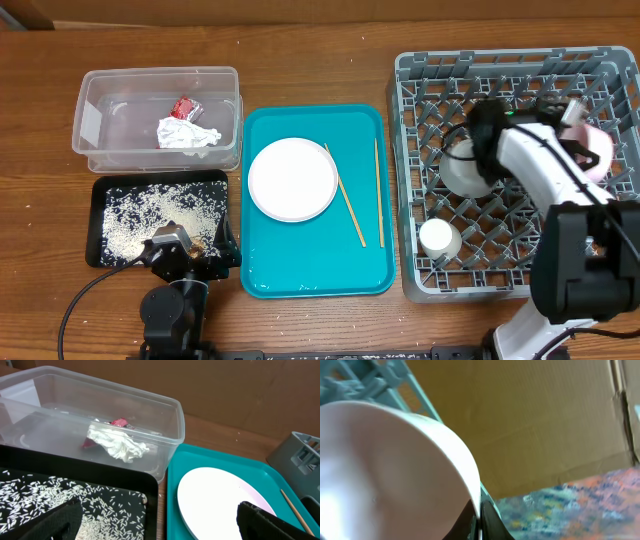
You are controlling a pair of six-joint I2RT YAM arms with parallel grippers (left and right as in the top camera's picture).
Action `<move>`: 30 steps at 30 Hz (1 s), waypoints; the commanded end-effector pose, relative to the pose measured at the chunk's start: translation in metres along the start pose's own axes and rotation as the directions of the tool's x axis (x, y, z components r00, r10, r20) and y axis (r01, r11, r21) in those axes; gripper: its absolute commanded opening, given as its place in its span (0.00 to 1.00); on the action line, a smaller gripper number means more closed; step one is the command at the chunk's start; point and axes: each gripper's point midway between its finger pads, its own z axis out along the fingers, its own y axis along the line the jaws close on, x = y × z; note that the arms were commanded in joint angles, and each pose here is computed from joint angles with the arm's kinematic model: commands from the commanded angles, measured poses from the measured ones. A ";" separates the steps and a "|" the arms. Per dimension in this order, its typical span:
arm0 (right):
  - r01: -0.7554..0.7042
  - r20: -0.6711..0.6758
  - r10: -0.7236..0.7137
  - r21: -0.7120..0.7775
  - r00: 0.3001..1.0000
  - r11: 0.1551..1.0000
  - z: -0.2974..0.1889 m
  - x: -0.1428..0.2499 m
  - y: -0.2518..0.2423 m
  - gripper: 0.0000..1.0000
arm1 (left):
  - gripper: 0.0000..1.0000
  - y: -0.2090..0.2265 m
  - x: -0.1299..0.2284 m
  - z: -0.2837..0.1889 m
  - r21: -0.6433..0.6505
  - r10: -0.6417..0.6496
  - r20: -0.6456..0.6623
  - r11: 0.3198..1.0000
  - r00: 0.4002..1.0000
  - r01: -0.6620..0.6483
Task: Sort waste into correct bins and load items into the dishwasher
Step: 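Carry the pink bowl to the rack's back right and set it down, then reach the right gripper to the wooden chopsticks and grasp them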
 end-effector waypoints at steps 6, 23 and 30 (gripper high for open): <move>0.057 0.038 -0.054 -0.063 0.998 0.996 -0.023 0.006 0.019 0.38 | 1.00 0.003 -0.002 0.000 -0.012 -0.011 0.015 1.000 1.000 0.011; -0.161 -0.132 0.098 -0.662 0.986 0.732 -0.162 -0.030 0.019 0.57 | 1.00 0.003 -0.002 0.000 -0.012 -0.011 0.015 1.000 1.000 0.011; -0.008 -0.039 -0.180 -0.986 0.983 0.166 -0.303 0.004 0.074 0.61 | 1.00 0.003 -0.002 0.000 -0.012 -0.011 0.015 1.000 1.000 0.011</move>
